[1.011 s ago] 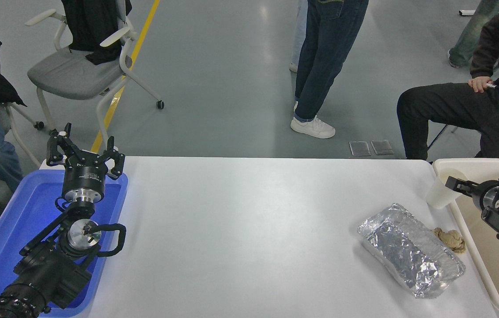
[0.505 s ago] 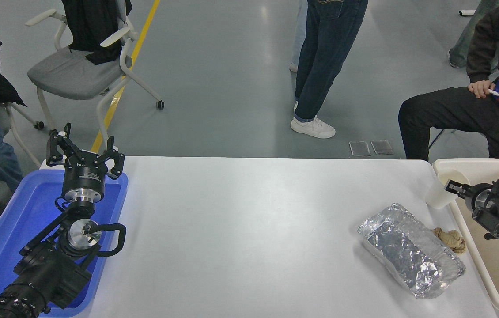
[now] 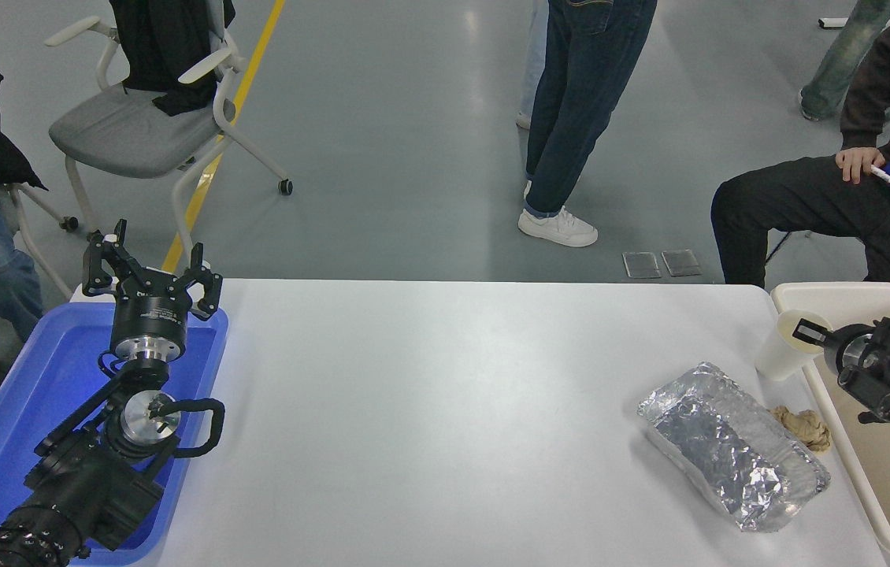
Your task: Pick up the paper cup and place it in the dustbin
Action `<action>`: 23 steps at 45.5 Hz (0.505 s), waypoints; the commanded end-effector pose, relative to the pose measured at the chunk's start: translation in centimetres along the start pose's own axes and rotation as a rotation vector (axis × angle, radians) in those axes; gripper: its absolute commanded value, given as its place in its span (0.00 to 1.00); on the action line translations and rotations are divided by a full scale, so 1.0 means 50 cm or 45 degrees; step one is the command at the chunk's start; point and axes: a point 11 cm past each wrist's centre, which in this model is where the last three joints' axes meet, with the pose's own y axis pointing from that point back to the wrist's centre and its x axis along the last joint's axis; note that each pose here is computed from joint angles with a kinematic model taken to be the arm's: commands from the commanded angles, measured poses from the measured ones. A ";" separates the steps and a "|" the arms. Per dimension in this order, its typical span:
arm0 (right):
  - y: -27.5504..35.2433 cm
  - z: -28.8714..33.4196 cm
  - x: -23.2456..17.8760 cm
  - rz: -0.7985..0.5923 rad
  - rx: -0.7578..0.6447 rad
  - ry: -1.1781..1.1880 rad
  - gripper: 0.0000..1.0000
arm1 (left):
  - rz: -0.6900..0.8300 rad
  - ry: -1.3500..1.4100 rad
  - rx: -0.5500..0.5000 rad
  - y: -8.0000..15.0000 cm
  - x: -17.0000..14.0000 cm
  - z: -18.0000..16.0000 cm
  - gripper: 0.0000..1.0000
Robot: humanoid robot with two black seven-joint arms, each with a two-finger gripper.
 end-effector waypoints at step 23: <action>0.265 -0.064 0.431 0.030 0.140 0.159 0.00 | -0.001 -0.002 0.006 0.000 0.000 -0.001 0.99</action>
